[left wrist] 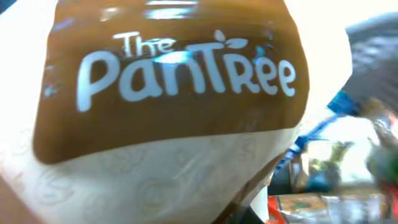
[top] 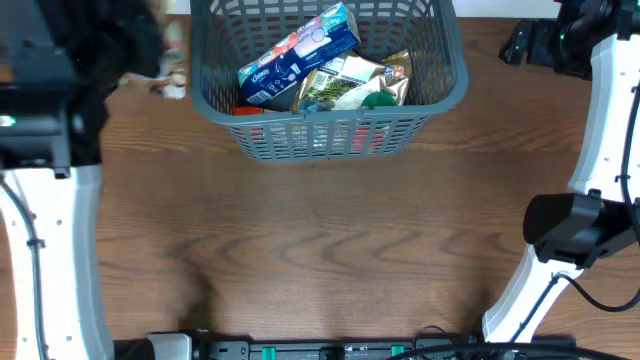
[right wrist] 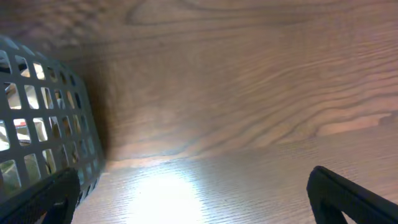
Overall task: Pack container
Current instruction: 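Lift the snack pouch over the basket and release it inside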
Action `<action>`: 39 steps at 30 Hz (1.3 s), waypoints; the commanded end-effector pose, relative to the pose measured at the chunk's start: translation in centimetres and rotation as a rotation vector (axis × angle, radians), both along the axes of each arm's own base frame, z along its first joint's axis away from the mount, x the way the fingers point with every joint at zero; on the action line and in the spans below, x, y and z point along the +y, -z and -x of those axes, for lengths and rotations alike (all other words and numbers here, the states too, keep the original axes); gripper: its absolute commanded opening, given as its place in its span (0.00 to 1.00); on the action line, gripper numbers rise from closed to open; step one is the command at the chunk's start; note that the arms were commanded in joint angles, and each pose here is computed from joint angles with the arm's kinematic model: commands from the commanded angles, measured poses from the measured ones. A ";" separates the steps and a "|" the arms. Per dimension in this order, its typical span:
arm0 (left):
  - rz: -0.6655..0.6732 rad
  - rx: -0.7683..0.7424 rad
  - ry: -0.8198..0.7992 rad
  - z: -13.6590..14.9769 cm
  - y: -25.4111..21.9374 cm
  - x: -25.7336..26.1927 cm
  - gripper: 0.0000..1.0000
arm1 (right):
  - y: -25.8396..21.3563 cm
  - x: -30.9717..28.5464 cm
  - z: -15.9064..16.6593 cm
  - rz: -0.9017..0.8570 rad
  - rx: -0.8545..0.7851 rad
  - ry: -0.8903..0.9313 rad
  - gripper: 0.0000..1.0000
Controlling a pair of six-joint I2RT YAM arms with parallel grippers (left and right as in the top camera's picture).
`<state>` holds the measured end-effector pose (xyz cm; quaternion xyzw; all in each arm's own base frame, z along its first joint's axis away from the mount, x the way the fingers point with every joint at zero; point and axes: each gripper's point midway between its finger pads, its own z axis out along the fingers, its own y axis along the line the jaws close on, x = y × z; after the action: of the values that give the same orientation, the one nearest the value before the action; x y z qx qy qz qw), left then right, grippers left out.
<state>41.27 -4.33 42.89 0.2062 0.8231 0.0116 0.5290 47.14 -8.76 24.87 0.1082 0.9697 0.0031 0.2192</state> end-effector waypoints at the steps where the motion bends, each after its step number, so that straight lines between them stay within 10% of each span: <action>1: -0.310 -0.177 0.359 0.5 -1.6 -5.8 0.05 | 0.3 0.2 0.0 0.014 0.010 -0.018 0.99; 7: -0.417 -0.282 0.506 -2.6 -0.7 -11.1 0.06 | 0.3 0.2 0.0 0.014 0.009 -0.018 0.99; 18: -0.472 -0.025 0.746 -7.6 15.2 -20.2 0.06 | 0.4 0.4 0.2 0.010 0.021 -0.017 0.99; 33: -0.456 0.517 0.846 -2.5 28.8 -18.5 0.06 | 0.4 0.4 0.2 0.010 0.020 -0.017 0.99; 39: -0.456 0.529 0.847 -2.4 29.1 -18.5 0.77 | 0.4 0.4 0.2 0.010 0.022 -0.017 0.99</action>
<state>43.59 -22.82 13.76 0.6269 0.7486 -0.0724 0.2034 46.84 -8.65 24.73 0.1083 0.9712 0.0040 0.2123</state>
